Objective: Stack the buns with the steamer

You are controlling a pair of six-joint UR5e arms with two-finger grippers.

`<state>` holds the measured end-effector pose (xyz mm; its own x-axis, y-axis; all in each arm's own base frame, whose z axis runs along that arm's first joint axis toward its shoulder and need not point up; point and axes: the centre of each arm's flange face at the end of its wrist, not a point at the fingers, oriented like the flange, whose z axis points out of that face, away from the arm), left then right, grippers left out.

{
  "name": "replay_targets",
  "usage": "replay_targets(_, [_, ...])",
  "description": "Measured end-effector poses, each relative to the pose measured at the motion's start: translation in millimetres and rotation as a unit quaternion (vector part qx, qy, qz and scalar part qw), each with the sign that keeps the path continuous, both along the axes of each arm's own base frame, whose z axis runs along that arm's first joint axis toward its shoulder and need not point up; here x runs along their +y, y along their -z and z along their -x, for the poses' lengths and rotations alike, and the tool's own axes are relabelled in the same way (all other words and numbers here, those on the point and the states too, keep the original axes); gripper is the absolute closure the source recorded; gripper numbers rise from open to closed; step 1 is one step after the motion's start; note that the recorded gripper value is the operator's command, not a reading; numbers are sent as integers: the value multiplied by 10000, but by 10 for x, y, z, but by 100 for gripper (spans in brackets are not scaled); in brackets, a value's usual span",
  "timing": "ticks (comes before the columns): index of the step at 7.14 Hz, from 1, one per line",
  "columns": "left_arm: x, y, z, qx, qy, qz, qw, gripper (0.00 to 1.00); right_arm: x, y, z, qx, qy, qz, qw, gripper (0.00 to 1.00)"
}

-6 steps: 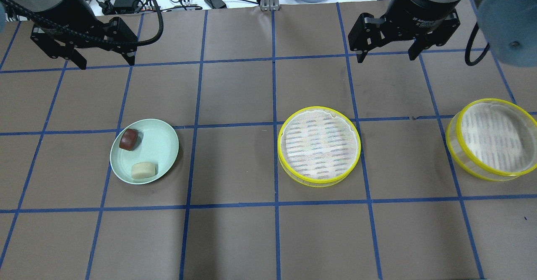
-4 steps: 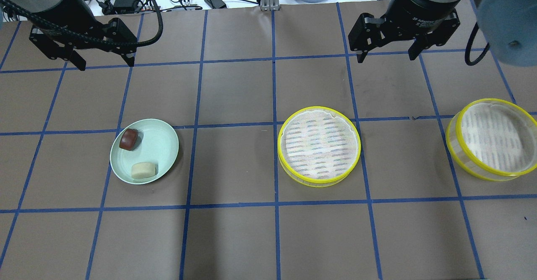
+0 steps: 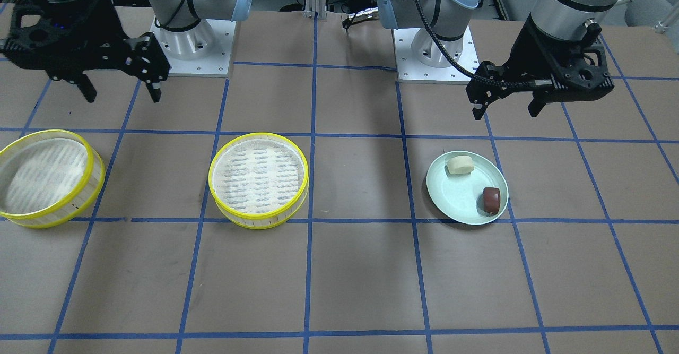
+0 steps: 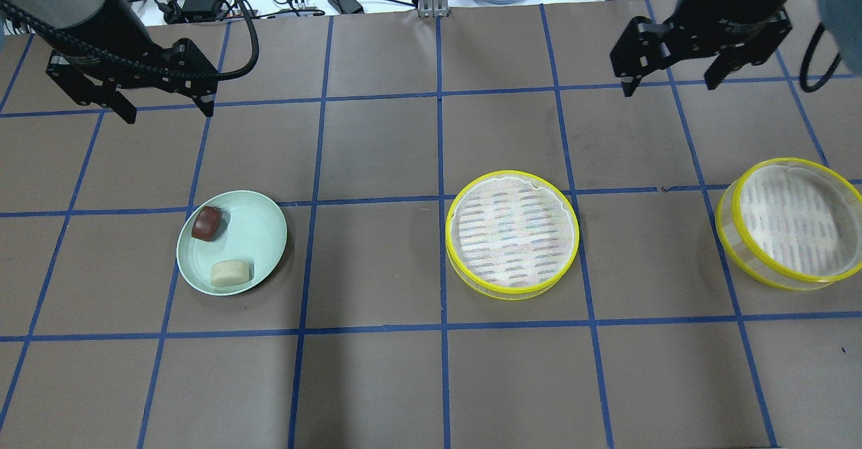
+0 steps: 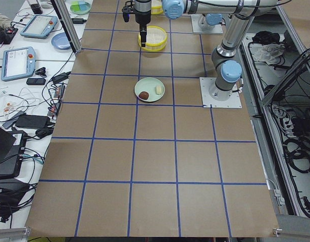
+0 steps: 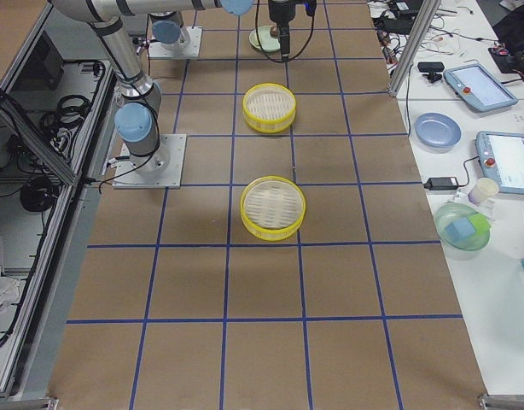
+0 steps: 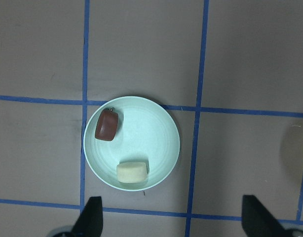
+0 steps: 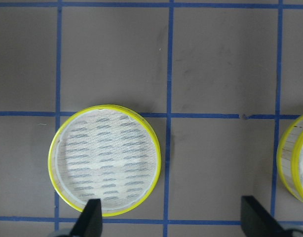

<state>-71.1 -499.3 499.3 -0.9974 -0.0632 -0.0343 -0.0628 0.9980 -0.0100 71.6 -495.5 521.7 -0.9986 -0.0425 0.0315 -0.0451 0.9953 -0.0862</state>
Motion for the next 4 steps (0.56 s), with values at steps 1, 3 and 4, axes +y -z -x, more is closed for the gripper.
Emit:
replay_targets(1, [15, 209, -92, 40, 159, -246, 9996, 0, -79, 62, 533, 50, -64, -98, 9999, 0])
replay_targets(3, [-38, 819, -350, 168, 329, -662, 9971, 0, -195, 358, 1575, 15, -240, -397, 9989, 0])
replay_targets(4, [-59, 1131, -425, 228, 332, -892, 9952, 0, -221, 569, 2069, -76, -240, -570, 9981, 0])
